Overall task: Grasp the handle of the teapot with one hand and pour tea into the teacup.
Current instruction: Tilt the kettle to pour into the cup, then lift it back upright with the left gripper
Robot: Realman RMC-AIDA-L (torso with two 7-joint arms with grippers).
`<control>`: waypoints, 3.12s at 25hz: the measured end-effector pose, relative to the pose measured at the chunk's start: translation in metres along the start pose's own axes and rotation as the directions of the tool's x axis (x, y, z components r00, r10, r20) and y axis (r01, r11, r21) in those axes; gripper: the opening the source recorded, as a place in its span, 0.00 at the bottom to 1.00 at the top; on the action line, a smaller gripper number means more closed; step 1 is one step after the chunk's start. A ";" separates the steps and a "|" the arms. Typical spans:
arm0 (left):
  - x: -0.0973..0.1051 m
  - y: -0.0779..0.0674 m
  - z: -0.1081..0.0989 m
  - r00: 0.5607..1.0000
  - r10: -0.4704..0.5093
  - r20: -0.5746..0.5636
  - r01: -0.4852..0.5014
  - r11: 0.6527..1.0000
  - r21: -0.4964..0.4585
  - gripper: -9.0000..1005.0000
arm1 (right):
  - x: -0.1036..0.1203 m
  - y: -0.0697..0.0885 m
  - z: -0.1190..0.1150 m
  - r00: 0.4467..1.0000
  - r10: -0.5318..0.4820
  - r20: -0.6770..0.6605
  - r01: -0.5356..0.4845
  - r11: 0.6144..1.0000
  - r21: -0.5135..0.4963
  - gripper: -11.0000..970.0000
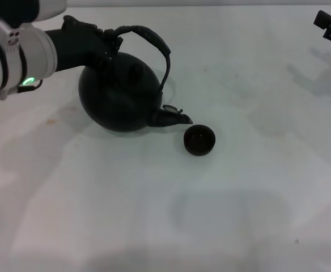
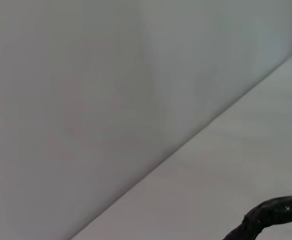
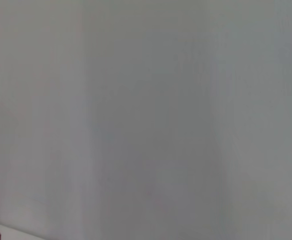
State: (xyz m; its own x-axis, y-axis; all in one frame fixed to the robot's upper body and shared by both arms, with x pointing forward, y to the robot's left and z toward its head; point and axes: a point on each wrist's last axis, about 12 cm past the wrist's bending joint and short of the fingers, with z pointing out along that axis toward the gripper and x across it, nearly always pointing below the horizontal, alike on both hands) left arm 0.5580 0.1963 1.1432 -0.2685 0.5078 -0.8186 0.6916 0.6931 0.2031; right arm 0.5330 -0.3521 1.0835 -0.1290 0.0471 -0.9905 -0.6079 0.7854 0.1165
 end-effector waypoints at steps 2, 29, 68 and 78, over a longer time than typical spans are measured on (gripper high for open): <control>-0.003 0.000 0.001 1.000 0.012 -0.007 -0.012 1.000 0.001 0.14 | 0.000 0.000 0.000 1.000 -0.001 0.001 0.001 1.000 0.002 0.90; -0.038 -0.020 0.016 0.970 0.228 -0.089 -0.226 0.974 0.033 0.13 | 0.002 -0.002 0.004 1.000 0.005 -0.015 -0.005 1.000 0.017 0.90; -0.073 -0.035 0.026 0.900 0.413 -0.136 -0.409 0.911 0.057 0.13 | 0.002 -0.003 0.010 1.000 0.010 -0.021 -0.009 1.000 0.028 0.90; -0.071 -0.034 0.026 0.905 0.401 -0.143 -0.396 0.916 0.058 0.13 | 0.002 -0.005 0.014 1.000 0.005 -0.030 -0.004 0.999 0.034 0.90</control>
State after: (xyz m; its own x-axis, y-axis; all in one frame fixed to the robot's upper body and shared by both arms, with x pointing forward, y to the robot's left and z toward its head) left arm 0.5712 0.1231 1.1802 -0.0619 0.8105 -0.5825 0.7791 0.4040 0.4794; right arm 0.5464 -0.3470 1.0803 -0.1550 0.0324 -0.9874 -0.5807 0.8056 0.1176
